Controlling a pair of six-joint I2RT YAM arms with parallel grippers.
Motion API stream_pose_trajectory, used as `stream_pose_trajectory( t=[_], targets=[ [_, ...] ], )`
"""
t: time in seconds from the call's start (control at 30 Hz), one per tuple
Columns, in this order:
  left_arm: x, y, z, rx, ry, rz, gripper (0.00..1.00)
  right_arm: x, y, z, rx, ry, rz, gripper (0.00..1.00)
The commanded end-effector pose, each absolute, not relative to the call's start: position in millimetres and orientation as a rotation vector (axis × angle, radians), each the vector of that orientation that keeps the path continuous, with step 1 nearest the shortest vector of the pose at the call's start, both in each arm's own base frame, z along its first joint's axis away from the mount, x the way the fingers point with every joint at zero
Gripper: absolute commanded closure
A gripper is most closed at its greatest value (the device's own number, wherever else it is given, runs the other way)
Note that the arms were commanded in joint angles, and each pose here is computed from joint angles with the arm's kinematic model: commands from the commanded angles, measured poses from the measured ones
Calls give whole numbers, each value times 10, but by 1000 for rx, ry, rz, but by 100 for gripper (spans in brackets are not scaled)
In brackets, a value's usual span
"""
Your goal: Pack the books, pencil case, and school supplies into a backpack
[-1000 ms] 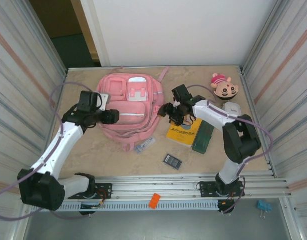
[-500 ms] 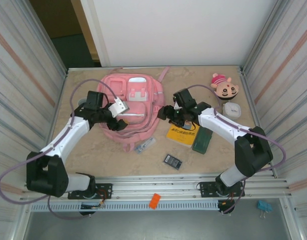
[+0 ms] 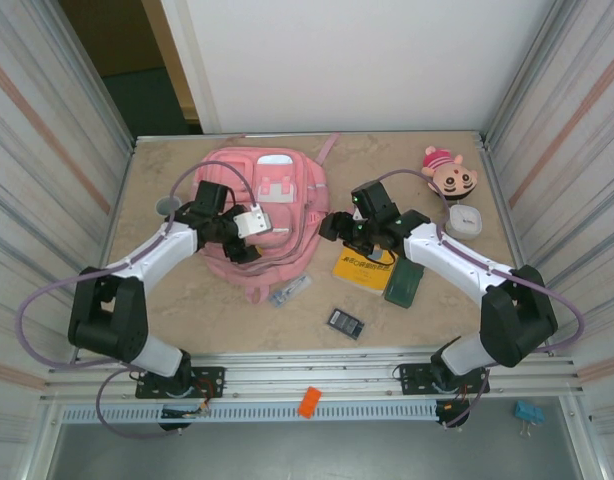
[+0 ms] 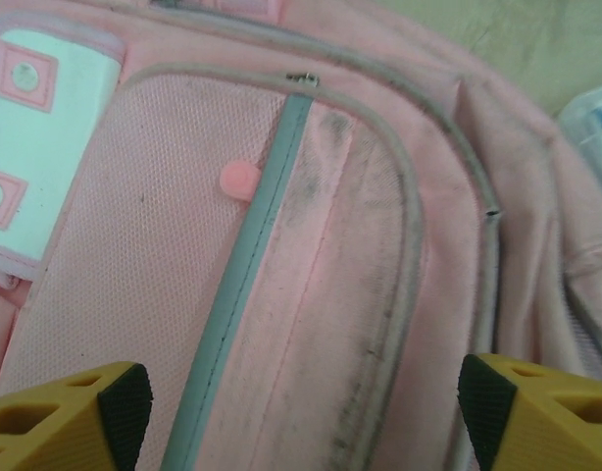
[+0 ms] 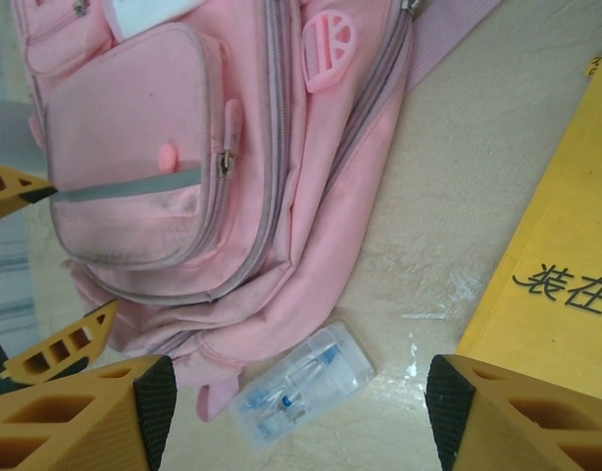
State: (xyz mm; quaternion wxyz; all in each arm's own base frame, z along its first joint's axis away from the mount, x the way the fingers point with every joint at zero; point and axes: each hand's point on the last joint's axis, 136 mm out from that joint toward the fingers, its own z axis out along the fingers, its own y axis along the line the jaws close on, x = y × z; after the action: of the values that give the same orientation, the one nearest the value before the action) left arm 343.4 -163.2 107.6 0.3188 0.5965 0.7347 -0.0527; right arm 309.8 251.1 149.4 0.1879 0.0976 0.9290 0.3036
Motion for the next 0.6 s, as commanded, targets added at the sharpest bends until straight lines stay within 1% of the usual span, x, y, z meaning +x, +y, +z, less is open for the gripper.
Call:
stream_pose_trajectory(
  t=[0.0, 0.13, 0.2, 0.23, 0.27, 0.3, 0.33, 0.4, 0.43, 0.47, 0.57],
  targets=[
    [3627, -1608, 1016, 1583, 1903, -24, 16, 3100, 2506, 1545, 241, 2585, 843, 30],
    [3658, -1628, 836, 1611, 1918, -29, 15, 3118, 2505, 1533, 237, 2582, 835, 30],
    [3709, -1586, 749, 1587, 1951, 3, 15, 3120, 2503, 1524, 238, 2583, 832, 33],
    [3762, -1561, 717, 1561, 1963, 32, 17, 3127, 2504, 1535, 233, 2579, 832, 33],
    [3796, -1552, 711, 1549, 1963, 47, 21, 3134, 2503, 1539, 229, 2576, 828, 34],
    [3816, -1562, 732, 1547, 1956, 52, 30, 3139, 2503, 1549, 221, 2572, 824, 34],
    [3834, -1577, 792, 1541, 1947, 47, 43, 3146, 2497, 1564, 214, 2567, 819, 34],
    [3817, -1647, 995, 1540, 1930, -12, 84, 3163, 2485, 1591, 192, 2554, 807, 34],
    [3795, -1692, 1144, 1541, 1914, -48, 97, 3176, 2466, 1606, 187, 2546, 800, 35],
    [3782, -1729, 1288, 1530, 1898, -81, 100, 3193, 2448, 1621, 183, 2538, 798, 35],
    [3686, -1860, 1817, 1485, 1789, -255, 100, 3257, 2396, 1732, 158, 2493, 821, 35]
  ],
)
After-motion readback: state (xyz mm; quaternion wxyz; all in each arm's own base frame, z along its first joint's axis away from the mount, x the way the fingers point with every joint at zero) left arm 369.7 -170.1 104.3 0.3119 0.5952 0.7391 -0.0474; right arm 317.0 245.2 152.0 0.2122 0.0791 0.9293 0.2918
